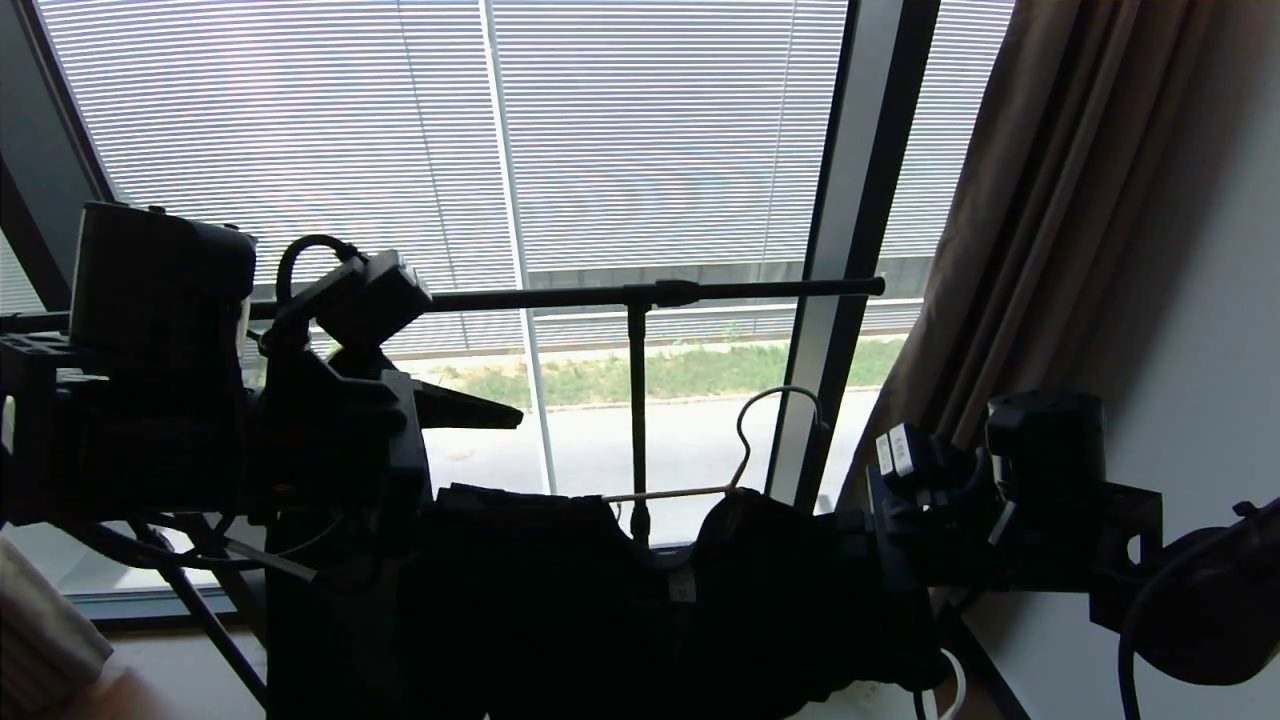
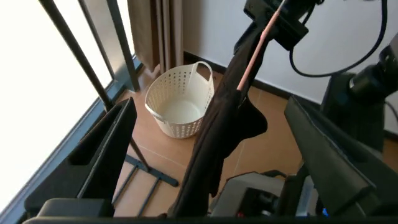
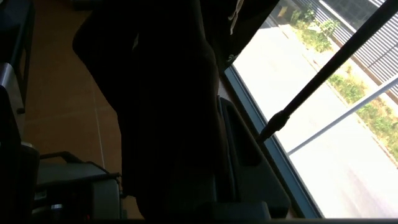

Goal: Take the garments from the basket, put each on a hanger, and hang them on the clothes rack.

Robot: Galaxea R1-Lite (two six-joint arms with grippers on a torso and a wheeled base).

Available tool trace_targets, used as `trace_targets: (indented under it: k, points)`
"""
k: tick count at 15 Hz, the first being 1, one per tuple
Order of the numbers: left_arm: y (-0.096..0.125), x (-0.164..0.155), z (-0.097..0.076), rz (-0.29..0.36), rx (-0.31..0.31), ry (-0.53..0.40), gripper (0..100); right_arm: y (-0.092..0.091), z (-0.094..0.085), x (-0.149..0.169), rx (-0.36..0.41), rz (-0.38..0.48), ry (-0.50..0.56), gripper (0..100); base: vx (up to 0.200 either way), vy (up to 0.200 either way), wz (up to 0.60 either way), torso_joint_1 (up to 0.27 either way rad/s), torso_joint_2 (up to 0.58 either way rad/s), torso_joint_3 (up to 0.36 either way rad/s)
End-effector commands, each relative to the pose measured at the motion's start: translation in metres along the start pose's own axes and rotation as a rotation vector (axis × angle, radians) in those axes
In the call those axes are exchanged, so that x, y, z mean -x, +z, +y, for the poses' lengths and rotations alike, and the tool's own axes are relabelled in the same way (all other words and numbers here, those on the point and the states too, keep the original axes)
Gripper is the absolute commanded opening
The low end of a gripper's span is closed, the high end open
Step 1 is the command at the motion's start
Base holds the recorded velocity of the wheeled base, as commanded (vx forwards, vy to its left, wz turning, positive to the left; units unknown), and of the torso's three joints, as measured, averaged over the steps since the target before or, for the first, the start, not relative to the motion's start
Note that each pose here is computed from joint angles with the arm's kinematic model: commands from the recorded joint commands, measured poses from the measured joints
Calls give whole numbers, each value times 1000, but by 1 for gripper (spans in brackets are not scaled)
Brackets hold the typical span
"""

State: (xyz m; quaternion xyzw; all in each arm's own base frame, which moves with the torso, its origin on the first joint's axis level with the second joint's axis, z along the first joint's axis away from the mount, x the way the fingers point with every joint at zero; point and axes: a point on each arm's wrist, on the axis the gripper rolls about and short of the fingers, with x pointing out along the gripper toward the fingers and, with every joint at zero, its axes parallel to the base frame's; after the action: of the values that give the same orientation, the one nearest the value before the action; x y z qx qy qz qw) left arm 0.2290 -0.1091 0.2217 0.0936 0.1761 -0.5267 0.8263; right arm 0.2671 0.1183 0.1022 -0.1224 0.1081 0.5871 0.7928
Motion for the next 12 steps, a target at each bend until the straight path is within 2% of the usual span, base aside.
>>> trace_targets:
  k: [1,2,4,6,12]
  points:
    - [-13,-19,4,55,-1,-43,100,1,1,0,4,-2,2,0,0,0,0,0,0,0]
    - [-19,-25,8,75,-32,-52,100,2,1,0,8,-4,4,0,0,0,0,0,0,0]
    - [-21,-31,8,81,-50,-70,100,2,3,0,19,-3,6,0,0,0,0,0,0,0]
    - [-21,-35,6,62,-48,-135,100,3,7,-2,25,-5,20,0,0,0,0,0,0,0]
    - [-25,-45,6,67,-48,-163,100,4,12,-2,29,-6,32,0,0,0,0,0,0,0]
